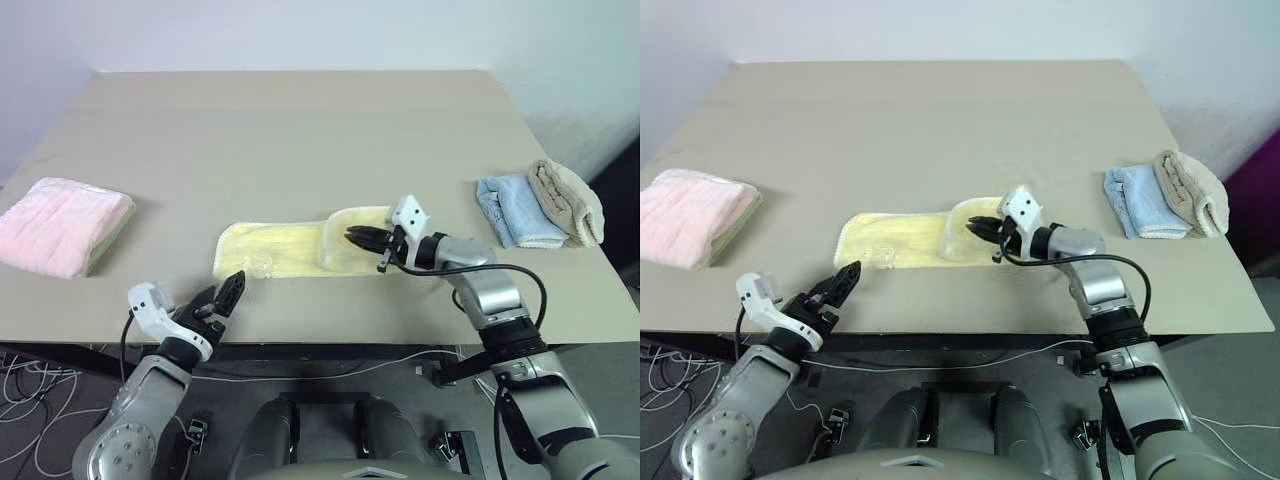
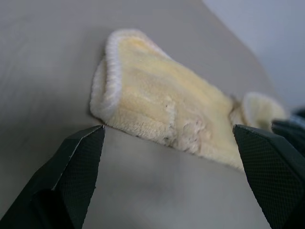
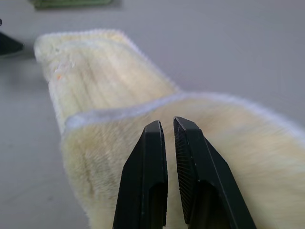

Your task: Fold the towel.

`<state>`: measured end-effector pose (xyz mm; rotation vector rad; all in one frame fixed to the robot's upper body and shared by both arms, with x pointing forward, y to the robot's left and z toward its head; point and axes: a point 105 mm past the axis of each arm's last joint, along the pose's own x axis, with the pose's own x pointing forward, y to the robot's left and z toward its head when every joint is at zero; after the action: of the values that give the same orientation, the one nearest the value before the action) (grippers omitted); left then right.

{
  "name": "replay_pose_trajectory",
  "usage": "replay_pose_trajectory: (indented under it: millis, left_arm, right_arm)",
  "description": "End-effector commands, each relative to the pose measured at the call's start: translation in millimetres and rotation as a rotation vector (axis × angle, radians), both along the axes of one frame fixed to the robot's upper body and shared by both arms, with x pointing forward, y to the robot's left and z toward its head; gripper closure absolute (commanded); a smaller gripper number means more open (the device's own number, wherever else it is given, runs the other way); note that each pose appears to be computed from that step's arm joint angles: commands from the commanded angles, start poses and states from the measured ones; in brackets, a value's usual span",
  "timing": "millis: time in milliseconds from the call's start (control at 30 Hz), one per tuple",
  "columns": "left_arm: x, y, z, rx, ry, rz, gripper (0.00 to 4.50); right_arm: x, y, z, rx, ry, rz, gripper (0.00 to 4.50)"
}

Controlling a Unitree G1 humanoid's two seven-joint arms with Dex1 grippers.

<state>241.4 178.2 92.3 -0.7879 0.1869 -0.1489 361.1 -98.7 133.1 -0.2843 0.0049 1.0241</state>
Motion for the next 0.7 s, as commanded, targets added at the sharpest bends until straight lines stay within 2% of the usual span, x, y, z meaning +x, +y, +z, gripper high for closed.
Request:
replay_pose_trajectory:
  millis: [33,100,367,533,667,700]
  left_arm:
    - [1,-8,13,-0.139,0.004,0.027,0.0]
    - [5,-8,10,-0.222,0.045,0.059,0.0]
    - [29,-4,4,-0.37,0.122,0.129,0.0]
    - [47,-8,3,-0.388,0.147,0.125,0.0]
    - [52,-10,3,-0.4,0.155,0.123,0.0]
    - [53,-9,2,-0.405,0.158,0.126,0.18]
  right_arm:
    - [1,1,32,0.023,-0.105,0.018,4.06]
    - [3,-1,38,0.029,-0.12,0.011,4.06]
    - [3,-6,45,0.028,-0.14,-0.009,4.06]
    - [-1,-9,46,0.029,-0.146,-0.025,4.06]
    - [-4,-11,46,0.033,-0.147,-0.042,4.06]
    - [-5,-11,45,0.034,-0.147,-0.045,4.09]
